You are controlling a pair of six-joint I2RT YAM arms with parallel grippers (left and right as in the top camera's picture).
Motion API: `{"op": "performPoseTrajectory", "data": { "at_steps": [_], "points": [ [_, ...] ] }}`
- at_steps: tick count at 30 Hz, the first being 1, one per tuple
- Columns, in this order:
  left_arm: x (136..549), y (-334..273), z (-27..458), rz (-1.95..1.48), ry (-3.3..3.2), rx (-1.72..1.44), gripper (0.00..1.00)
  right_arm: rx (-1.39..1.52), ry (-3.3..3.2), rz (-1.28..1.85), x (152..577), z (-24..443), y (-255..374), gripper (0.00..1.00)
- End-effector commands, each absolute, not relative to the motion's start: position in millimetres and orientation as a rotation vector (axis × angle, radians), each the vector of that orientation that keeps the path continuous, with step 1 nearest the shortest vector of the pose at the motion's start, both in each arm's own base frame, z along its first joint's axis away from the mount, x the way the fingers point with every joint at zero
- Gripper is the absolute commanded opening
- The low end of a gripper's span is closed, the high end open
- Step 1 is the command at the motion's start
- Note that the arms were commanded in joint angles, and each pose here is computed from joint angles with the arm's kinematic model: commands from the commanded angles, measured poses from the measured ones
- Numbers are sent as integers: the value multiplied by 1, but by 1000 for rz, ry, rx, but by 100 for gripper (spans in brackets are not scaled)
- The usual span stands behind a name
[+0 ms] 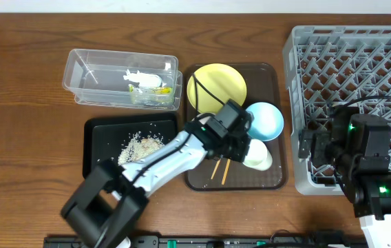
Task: Sort waste into correct bins and load items into the dishwasher rack
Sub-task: 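Grasp the white cup with the left gripper and lift it, then hand the white cup from the left gripper to the right gripper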
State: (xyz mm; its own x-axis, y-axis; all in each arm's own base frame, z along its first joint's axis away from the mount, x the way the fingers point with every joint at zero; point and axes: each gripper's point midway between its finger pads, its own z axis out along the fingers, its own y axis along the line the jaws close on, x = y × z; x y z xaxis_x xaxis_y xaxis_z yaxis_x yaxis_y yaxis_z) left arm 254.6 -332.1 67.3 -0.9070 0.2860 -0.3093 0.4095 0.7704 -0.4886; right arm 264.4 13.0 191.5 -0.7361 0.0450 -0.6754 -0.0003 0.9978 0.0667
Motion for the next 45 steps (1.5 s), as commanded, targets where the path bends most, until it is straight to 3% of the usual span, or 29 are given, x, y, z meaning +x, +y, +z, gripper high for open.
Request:
{"op": "performPoseTrajectory", "data": {
  "at_steps": [1, 6, 11, 16, 21, 31, 45],
  "points": [
    [278, -317, 118, -885, 2611, 492, 6, 36, 2341, 72, 273, 206, 10, 99],
    [324, -266, 175, -903, 2464, 236, 6, -21, 2304, 160, 287, 210, 24, 99],
    [355, -227, 190, -1124, 2462, -170, 6, -292, 2328, 586, 283, 198, 87, 99],
    [335, -256, 218, -1679, 2410, 22, 6, -581, 2205, 998, 272, 201, 138, 97],
    [316, -268, 227, -1916, 2396, 139, 6, -674, 2079, 1178, 283, 204, 156, 96],
    [308, -270, 232, -1990, 2404, 156, 6, -977, 1552, 1473, 275, 256, 177, 92],
    [289, -287, 234, -2052, 2446, 199, 6, -982, 1548, 1427, 282, 258, 177, 82]
  ]
}}
